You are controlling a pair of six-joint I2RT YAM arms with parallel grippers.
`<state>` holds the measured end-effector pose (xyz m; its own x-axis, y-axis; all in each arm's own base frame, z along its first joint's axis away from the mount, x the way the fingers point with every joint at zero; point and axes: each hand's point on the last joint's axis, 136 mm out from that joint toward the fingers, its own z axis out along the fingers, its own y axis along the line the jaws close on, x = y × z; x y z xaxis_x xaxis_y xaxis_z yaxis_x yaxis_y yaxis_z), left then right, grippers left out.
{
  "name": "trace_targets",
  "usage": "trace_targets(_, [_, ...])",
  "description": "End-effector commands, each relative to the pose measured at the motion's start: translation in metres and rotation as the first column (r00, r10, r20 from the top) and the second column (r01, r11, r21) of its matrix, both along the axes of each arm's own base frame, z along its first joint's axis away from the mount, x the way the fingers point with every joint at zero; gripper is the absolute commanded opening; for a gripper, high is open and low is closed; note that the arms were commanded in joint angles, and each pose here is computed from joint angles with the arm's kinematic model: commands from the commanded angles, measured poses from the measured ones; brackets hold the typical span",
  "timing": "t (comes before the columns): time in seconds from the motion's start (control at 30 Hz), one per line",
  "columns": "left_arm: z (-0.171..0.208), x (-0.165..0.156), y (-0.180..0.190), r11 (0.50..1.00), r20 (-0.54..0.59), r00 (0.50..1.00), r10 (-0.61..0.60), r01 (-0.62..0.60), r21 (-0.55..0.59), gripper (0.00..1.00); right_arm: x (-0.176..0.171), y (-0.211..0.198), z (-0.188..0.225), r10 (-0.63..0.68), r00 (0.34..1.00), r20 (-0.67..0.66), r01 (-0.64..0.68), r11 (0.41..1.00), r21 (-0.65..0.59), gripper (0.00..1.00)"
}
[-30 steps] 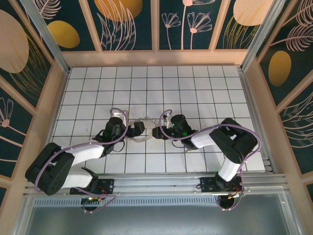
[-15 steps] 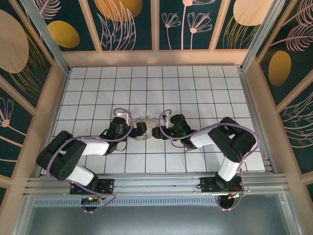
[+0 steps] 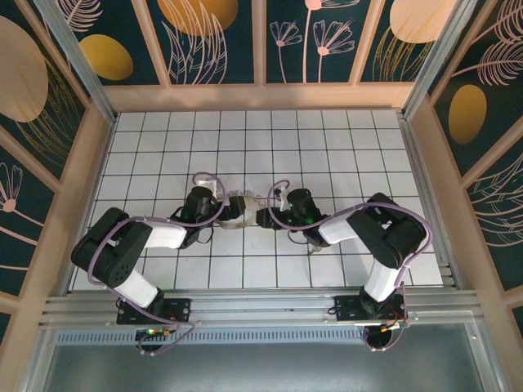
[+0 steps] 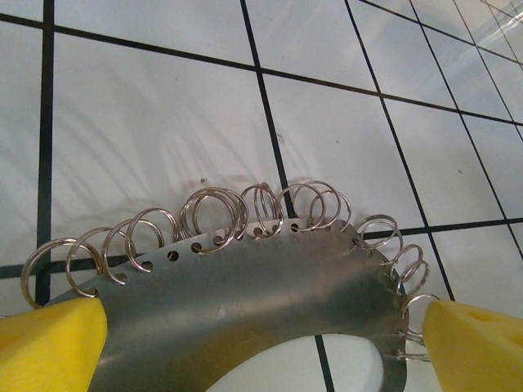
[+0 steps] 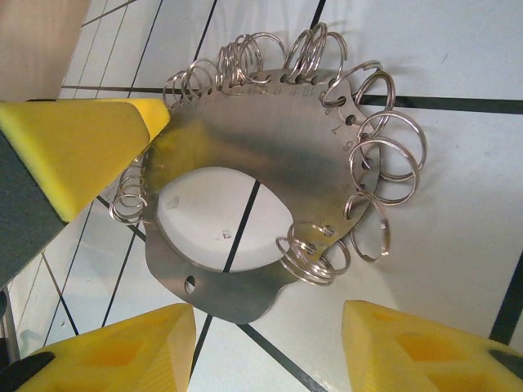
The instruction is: Put the keys on the keyring
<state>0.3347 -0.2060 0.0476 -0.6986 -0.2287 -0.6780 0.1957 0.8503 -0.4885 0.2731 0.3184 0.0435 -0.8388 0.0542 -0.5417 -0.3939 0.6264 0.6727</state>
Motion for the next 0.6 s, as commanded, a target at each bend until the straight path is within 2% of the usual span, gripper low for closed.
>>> trace_targets(0.0, [0.004, 0.002, -0.002, 1.000, 0.010, 1.000, -0.023, 0.023, 0.010, 0.99, -0.001, -0.002, 0.003, -0.005, 1.000, -0.002, 0.005, 1.000, 0.019, 0.51])
trace_targets(0.33, [0.072, -0.008, -0.017, 0.984, 0.105, 0.991, -0.078, 0.093, -0.151, 0.99, -0.002, 0.007, 0.002, 0.018, 1.000, -0.022, -0.017, 0.999, 0.051, 0.50])
trace_targets(0.57, [0.097, -0.012, -0.009, 0.984, 0.155, 0.987, -0.048, 0.073, -0.161, 0.99, 0.000, 0.013, -0.002, 0.025, 0.999, -0.034, -0.023, 0.998, 0.054, 0.48])
